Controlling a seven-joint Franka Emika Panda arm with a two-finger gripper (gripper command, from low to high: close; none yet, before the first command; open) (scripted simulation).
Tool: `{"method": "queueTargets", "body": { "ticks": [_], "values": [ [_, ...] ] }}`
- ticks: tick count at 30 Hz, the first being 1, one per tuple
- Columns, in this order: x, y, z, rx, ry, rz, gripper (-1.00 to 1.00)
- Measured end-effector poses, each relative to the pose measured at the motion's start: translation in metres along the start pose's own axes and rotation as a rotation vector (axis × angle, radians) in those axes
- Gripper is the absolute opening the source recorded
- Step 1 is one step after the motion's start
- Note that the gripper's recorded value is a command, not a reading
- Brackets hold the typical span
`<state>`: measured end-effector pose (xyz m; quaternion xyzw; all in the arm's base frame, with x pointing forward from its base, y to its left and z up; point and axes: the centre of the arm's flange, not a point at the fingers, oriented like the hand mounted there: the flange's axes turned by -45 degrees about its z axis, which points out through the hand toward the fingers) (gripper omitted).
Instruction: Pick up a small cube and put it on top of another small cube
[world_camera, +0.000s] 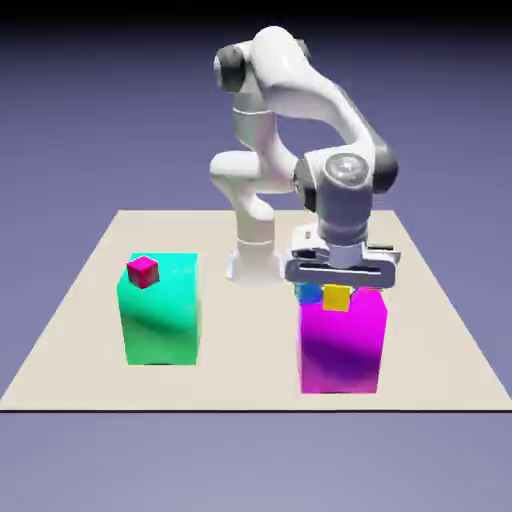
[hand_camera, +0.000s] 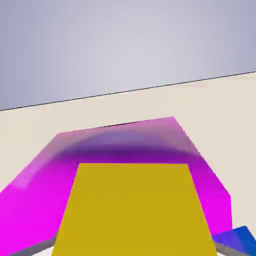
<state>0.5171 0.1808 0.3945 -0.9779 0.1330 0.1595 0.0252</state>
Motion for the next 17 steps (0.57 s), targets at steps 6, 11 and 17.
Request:
{"method": "queueTargets", "body": {
  "ticks": [6, 11, 17],
  "values": [
    [-0.080, -0.025, -0.027, 0.090, -0.145, 0.226, -1.00],
    [-0.082, -0.032, 0.025, 0.097, -0.155, 0.238, -1.00],
    [-0.071, -0.018, 0.006, 0.108, -0.154, 0.268, 1.00]
  ]
}}
